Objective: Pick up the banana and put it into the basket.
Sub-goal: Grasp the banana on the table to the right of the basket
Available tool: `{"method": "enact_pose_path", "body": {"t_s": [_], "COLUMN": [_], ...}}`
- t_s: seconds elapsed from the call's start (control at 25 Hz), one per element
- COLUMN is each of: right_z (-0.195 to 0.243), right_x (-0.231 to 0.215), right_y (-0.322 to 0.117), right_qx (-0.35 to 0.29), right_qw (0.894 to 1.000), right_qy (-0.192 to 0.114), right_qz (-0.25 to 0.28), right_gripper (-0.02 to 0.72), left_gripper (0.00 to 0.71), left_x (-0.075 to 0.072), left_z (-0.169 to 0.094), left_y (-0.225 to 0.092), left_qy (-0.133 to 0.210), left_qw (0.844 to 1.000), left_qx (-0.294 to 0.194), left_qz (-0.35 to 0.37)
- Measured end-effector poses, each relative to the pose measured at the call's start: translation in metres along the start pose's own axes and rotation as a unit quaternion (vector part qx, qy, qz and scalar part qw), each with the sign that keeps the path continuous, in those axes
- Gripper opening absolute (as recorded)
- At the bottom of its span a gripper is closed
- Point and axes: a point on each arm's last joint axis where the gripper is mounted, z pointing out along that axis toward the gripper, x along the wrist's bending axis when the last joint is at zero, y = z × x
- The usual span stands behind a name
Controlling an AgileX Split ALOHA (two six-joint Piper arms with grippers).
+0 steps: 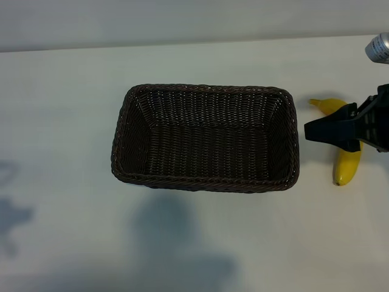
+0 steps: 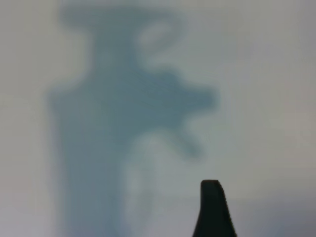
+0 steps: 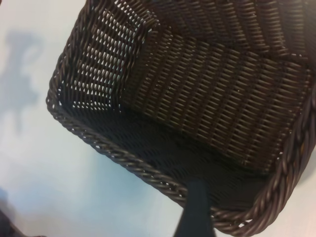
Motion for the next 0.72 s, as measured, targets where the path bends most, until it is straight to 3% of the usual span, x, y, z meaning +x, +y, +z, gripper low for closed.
{"method": "enact_pose_path", "body": {"t_s": [0.36,0.72], "right_z": [0.0,0.0], "right_x": [0.0,0.0], "right_y": [0.0,0.0], "right_qx": [0.0,0.001], "right_qw": [1.0,1.0], "right_qy": [0.0,0.0], "right_qz": [0.0,0.0], "right_gripper": [0.594,0.594], "left_gripper": [0.52,0.477], "left_x": [-0.001,-0.001], "left_z": [0.019,0.02], "left_y": [-0.042,-0.046], "left_qy": [-0.008,-0.008], "left_qw": [1.0,1.0], "left_qx": [-0.018,-0.019], "left_qz": [0.002,0.008]}}
